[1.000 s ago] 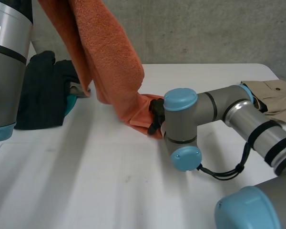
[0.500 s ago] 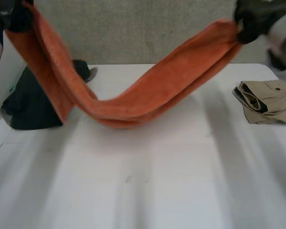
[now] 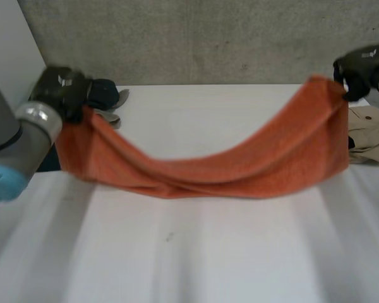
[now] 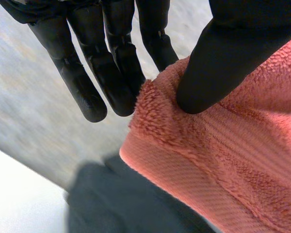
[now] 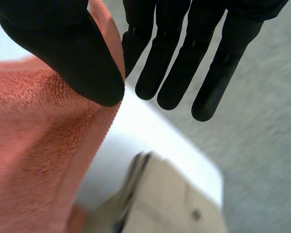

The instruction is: Fold the laundry.

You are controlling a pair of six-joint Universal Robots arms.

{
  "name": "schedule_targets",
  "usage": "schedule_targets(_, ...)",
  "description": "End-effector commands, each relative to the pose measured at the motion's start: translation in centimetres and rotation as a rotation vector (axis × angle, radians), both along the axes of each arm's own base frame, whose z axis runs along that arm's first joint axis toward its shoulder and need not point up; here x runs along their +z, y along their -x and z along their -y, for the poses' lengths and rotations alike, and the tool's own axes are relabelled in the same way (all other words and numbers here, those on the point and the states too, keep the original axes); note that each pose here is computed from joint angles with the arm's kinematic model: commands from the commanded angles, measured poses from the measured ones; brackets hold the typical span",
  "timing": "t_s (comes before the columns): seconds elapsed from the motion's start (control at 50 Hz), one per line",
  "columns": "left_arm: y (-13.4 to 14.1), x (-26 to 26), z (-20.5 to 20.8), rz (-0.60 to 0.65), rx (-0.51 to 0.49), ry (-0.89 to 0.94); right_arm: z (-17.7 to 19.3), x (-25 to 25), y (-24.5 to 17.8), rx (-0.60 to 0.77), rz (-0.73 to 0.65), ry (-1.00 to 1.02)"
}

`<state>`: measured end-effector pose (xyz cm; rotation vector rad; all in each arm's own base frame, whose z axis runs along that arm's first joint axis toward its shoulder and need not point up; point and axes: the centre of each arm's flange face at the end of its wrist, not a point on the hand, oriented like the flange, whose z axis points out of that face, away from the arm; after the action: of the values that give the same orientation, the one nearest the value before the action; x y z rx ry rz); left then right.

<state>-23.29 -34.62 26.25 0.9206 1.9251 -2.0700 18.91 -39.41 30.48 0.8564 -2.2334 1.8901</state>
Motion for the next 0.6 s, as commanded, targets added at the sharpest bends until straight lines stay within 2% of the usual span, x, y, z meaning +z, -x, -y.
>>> schedule_targets(0.02, 2.1, 9.5, 5.3, -0.181, -0.027, 0.544, 5.3, 4.4, -0.5, -0.071, 0.264, 0.438)
schedule_targets(0.06, 1.6, 12.8, 5.9, -0.272, -0.022, 0.734, 5.8, 6.8, -0.9, -0.062, 0.390, 0.596)
schedule_targets(0.14, 1.5, 15.5, 5.6, -0.365, -0.057, 0.900, 6.3, 9.0, -0.6, -0.053, 0.535, 0.753)
schedule_targets(0.24, 1.7, 13.7, 5.8, -0.354, -0.056, 0.815, 5.8, 9.0, -0.3, -0.045, 0.566, 0.738)
schedule_targets(0.32, 1.5, 9.6, 5.9, -0.312, -0.049, 0.675, 5.7, 6.4, -0.6, -0.036, 0.539, 0.628)
schedule_targets(0.4, 1.6, 4.7, 5.2, -0.273, -0.054, 0.524, 5.3, 1.8, -0.7, -0.015, 0.482, 0.405)
schedule_targets(0.52, 1.2, -3.3, 1.8, -0.189, -0.087, 0.268, 4.6, -5.3, 1.8, -0.036, 0.389, 0.057)
schedule_targets(0.54, 1.1, -4.4, 1.2, -0.176, -0.093, 0.229, 4.1, -7.7, 1.9, -0.022, 0.341, -0.039)
schedule_targets(0.6, 0.7, -7.4, -0.9, -0.127, -0.099, 0.117, 3.1, -10.5, 2.1, -0.003, 0.248, -0.145)
